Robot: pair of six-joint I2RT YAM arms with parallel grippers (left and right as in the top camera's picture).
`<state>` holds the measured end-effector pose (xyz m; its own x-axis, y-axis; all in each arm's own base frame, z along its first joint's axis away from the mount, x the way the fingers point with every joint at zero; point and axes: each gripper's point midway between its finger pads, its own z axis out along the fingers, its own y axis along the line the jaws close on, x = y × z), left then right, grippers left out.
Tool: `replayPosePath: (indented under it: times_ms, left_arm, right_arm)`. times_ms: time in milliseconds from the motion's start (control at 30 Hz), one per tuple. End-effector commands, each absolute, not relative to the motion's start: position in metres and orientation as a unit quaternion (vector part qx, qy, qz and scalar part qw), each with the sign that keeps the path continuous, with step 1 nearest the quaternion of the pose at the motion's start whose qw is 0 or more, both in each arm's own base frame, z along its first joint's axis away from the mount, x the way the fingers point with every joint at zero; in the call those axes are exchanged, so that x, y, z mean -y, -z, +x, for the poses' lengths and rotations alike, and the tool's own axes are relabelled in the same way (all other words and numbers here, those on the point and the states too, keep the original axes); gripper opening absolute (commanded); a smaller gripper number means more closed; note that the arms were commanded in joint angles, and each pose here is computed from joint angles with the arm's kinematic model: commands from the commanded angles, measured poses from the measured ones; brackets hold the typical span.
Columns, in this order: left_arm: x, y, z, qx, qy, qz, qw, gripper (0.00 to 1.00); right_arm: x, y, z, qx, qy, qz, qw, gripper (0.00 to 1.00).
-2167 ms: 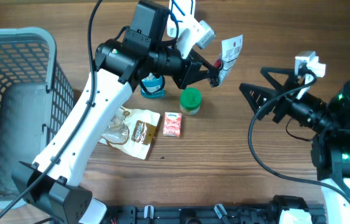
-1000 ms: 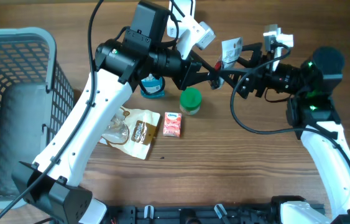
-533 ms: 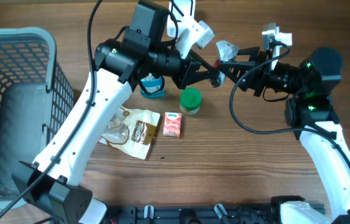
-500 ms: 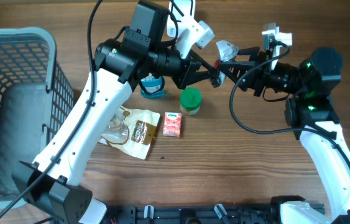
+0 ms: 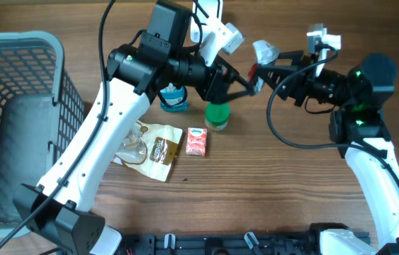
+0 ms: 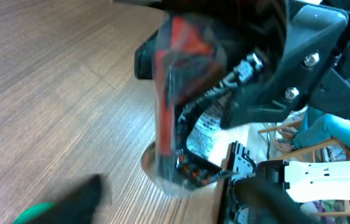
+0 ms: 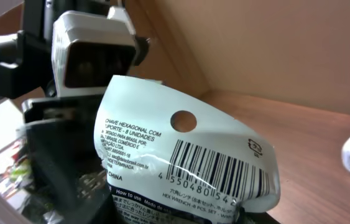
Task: Scan the item barcode
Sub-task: 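Carry the hex-wrench package rightward and drop it on the table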
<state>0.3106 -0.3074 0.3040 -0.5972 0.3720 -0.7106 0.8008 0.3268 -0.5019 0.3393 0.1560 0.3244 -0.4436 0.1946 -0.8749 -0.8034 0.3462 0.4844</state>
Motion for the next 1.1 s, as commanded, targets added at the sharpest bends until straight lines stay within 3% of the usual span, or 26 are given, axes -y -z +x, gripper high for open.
replayPosePath:
  times_ms: [0, 133, 300, 500, 633, 767, 933, 1067]
  left_arm:
    - [0.307, -0.312, 0.307, -0.77, 0.447, 0.381, 0.248, 1.0]
    - [0.307, -0.312, 0.307, -0.77, 0.447, 0.381, 0.248, 1.0]
    - [0.307, -0.312, 0.307, -0.77, 0.447, 0.381, 0.248, 1.0]
    - [0.307, -0.312, 0.307, -0.77, 0.447, 0.381, 0.249, 1.0]
    - [0.307, -0.312, 0.307, -0.77, 0.447, 0.381, 0.249, 1.0]
    - [0.307, -0.312, 0.307, -0.77, 0.447, 0.381, 0.249, 1.0]
    - [0.304, -0.308, 0.314, -0.781, 0.427, 0.376, 0.257, 1.0]
    - [0.304, -0.307, 0.314, -0.782, 0.425, 0.375, 0.257, 1.0]
  right_arm:
    - [-0.147, -0.33, 0.346, -0.668, -0.518, -0.219, 0.486, 0.22]
    - [-0.116, -0.33, 0.351, -0.675, -0.506, -0.201, 0.499, 0.22]
    - [-0.026, -0.318, 0.365, -0.704, -0.447, -0.117, 0.539, 0.22]
    - [0.141, -0.249, 0.364, -0.775, -0.255, 0.188, 0.547, 0.23]
    - [0.257, -0.182, 0.307, -0.756, 0.019, 0.467, 0.459, 0.22]
    - [0.281, -0.16, 0.295, -0.746, 0.082, 0.503, 0.428, 0.21]
    - [0.285, -0.105, 0.291, -0.766, 0.085, 0.527, 0.358, 0.12]
    - [0.294, -0.088, 0.272, -0.742, 0.12, 0.575, 0.324, 0.08]
